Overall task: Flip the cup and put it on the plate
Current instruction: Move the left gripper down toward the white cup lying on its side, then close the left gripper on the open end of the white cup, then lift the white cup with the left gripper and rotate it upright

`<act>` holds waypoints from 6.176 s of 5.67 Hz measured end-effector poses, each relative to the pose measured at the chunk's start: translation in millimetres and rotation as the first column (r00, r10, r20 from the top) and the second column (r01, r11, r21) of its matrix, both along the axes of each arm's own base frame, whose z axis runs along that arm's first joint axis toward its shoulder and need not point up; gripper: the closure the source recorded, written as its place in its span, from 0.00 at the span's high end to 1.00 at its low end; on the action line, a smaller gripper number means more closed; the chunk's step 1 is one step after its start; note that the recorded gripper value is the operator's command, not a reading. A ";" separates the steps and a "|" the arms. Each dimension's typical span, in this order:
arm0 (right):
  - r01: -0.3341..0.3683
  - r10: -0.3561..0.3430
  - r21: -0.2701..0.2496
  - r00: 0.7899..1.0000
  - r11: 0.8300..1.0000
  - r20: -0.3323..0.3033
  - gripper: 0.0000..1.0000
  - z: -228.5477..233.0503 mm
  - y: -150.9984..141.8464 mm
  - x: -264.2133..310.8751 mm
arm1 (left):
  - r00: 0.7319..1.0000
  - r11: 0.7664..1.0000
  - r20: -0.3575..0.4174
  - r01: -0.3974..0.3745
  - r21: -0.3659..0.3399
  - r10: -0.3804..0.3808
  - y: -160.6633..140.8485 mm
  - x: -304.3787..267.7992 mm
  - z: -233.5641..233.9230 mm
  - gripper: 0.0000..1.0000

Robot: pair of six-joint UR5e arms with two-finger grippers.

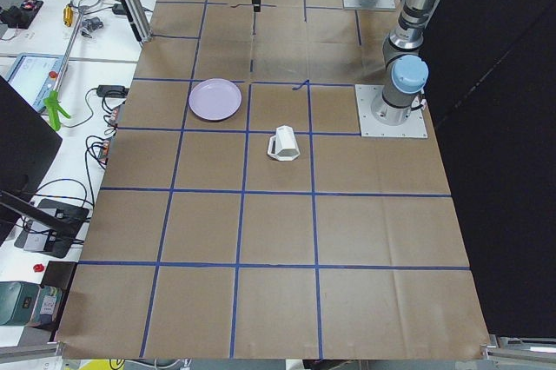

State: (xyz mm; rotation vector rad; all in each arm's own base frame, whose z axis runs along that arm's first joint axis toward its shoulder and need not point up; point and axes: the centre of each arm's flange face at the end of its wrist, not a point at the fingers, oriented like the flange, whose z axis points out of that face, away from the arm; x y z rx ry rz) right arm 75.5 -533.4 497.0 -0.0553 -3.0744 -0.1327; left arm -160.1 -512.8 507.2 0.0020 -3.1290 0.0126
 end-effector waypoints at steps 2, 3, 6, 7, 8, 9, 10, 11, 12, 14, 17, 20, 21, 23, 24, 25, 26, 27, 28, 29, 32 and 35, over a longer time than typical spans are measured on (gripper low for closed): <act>0.000 0.000 0.001 1.000 1.000 0.000 1.00 -0.1 0.1 0.0 | 1.000 1.000 0.009 0.002 0.000 -0.002 0.5 1.0 -0.2 1.00; 0.000 0.000 0.001 1.000 1.000 0.000 1.00 -0.1 0.1 0.0 | 1.000 1.000 0.014 0.003 0.004 -0.003 1.8 1.5 -0.7 1.00; 0.000 0.000 0.001 1.000 1.000 0.000 1.00 -0.1 0.1 0.0 | 0.999 0.999 0.014 0.046 0.005 -0.046 6.0 41.2 5.8 1.00; 0.000 0.000 0.001 1.000 1.000 0.000 1.00 -0.1 0.1 0.0 | 0.998 0.998 0.010 0.060 0.016 -0.060 8.8 87.8 13.5 1.00; 0.000 0.000 0.001 1.000 1.000 0.000 1.00 -0.1 0.1 0.0 | 0.997 0.996 -0.003 0.076 0.040 -0.076 13.9 140.7 17.0 1.00; 0.000 0.000 0.001 1.000 1.000 0.000 1.00 -0.1 0.1 0.0 | 0.995 0.993 -0.030 0.098 0.063 -0.096 20.5 194.6 15.4 0.99; 0.000 0.000 0.001 1.000 1.000 0.000 1.00 -0.1 0.1 0.0 | 0.987 0.990 -0.112 0.123 0.063 -0.115 31.6 252.1 5.5 0.99; 0.000 0.000 0.001 1.000 1.000 0.000 1.00 -0.1 0.1 0.1 | 0.964 0.992 -0.240 0.122 0.020 -0.114 49.9 316.1 -18.7 0.99; 0.000 0.000 0.000 1.000 1.000 0.000 1.00 0.0 0.0 0.0 | 0.928 0.994 -0.356 0.100 -0.050 -0.112 74.9 383.2 -53.2 0.99; 0.000 0.000 -0.001 1.000 1.000 0.000 1.00 0.1 0.0 0.0 | 0.831 0.983 -0.538 0.055 -0.174 -0.142 102.1 495.3 -145.6 0.99; 0.000 0.000 0.001 1.000 1.000 0.000 1.00 -0.1 0.1 0.0 | 0.645 0.964 -0.737 -0.002 -0.264 -0.201 115.6 562.2 -286.3 0.99; 0.000 0.000 0.001 1.000 1.000 0.000 1.00 -0.1 0.1 0.0 | 0.489 0.973 -0.850 -0.010 -0.230 -0.196 121.1 550.2 -348.8 0.99; 0.000 0.000 0.001 1.000 1.000 0.000 1.00 -0.1 0.1 0.0 | 0.434 0.978 -0.883 -0.017 -0.207 -0.179 122.7 550.2 -368.3 0.99; 0.000 0.000 0.000 1.000 1.000 0.000 1.00 0.0 0.0 0.0 | 0.317 0.988 -0.940 -0.044 -0.147 -0.125 128.1 539.2 -384.3 0.99; 0.000 0.000 0.001 1.000 1.000 0.000 1.00 -0.1 0.1 0.0 | 0.266 0.990 -0.959 -0.064 -0.123 -0.102 129.2 534.2 -392.5 0.99; 0.000 0.000 0.001 1.000 1.000 0.000 1.00 -0.1 0.1 0.0 | 0.223 0.991 -0.971 -0.083 -0.102 -0.081 129.5 529.4 -397.9 0.99; 0.000 0.000 0.001 1.000 1.000 0.000 1.00 -0.1 0.1 0.0 | 0.188 0.992 -0.980 -0.097 -0.083 -0.064 129.2 525.1 -400.7 0.92; 0.000 0.000 0.001 1.000 1.000 0.000 1.00 -0.1 0.1 0.0 | 0.172 0.990 -0.984 -0.122 -0.075 -0.053 127.3 523.5 -403.3 0.76; 0.000 0.000 0.001 1.000 1.000 0.000 1.00 -0.1 0.1 0.0 | 0.164 0.987 -0.986 -0.148 -0.068 -0.043 124.9 523.3 -404.3 0.54; 0.000 0.000 0.001 1.000 1.000 0.000 1.00 -0.1 0.1 0.0 | 0.162 0.985 -0.986 -0.159 -0.065 -0.039 124.0 523.8 -404.2 0.36; 0.000 0.000 0.001 1.000 1.000 0.000 1.00 -0.1 0.1 0.0 | 0.162 0.986 -0.986 -0.157 -0.064 -0.039 124.5 524.1 -404.3 0.00; 0.000 0.000 0.001 1.000 1.000 0.000 1.00 -0.1 0.1 0.0 | 0.231 0.989 -0.973 -0.139 -0.058 -0.024 115.5 524.2 -362.5 0.00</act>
